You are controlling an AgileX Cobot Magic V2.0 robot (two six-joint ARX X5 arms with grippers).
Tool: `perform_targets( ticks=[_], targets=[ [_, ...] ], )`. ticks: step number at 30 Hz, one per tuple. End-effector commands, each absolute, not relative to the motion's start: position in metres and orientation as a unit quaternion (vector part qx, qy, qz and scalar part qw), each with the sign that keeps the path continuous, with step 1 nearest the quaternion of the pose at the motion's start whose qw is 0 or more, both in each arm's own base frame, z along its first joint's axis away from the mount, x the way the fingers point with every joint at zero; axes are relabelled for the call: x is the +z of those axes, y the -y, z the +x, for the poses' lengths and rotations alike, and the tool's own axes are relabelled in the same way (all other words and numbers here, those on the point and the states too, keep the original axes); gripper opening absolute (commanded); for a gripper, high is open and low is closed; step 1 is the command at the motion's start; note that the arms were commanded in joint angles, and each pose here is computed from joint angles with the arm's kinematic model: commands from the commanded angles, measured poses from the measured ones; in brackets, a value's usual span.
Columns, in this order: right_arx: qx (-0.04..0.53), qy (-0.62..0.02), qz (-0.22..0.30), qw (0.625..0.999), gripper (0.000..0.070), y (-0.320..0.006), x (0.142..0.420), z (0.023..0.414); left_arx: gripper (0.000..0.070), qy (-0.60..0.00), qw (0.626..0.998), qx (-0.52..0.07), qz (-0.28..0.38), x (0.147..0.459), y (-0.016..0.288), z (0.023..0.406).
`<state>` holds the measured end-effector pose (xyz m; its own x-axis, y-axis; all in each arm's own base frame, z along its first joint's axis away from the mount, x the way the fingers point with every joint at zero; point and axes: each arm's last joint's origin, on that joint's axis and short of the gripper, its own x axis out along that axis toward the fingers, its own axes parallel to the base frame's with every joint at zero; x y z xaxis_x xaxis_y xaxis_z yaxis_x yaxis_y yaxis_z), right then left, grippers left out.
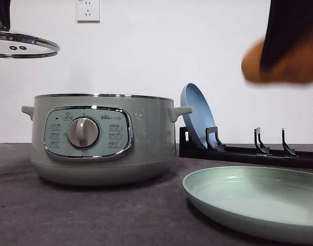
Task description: Transfer potato from steamer to green plate
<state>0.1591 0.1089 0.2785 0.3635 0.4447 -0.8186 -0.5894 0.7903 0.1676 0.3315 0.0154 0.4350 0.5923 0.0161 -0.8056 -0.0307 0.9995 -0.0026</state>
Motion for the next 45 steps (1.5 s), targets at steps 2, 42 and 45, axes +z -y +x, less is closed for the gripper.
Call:
perform_targets(
  ticks=[2, 42, 45],
  targets=[
    [0.302, -0.461, -0.055, 0.833, 0.0252, -0.114, 0.259, 0.166, 0.0010, -0.425, 0.905, 0.011, -0.006, 0.445, -0.015, 0.330],
    [0.241, -0.513, -0.009, 0.824, 0.0505, -0.119, 0.176, 0.197, 0.0010, -0.423, 0.906, 0.005, -0.009, 0.445, -0.014, 0.331],
    [0.244, -0.500, -0.003, 0.831, 0.0529, -0.120, 0.190, 0.197, 0.0010, -0.423, 0.906, 0.005, -0.009, 0.445, -0.014, 0.331]
  ],
)
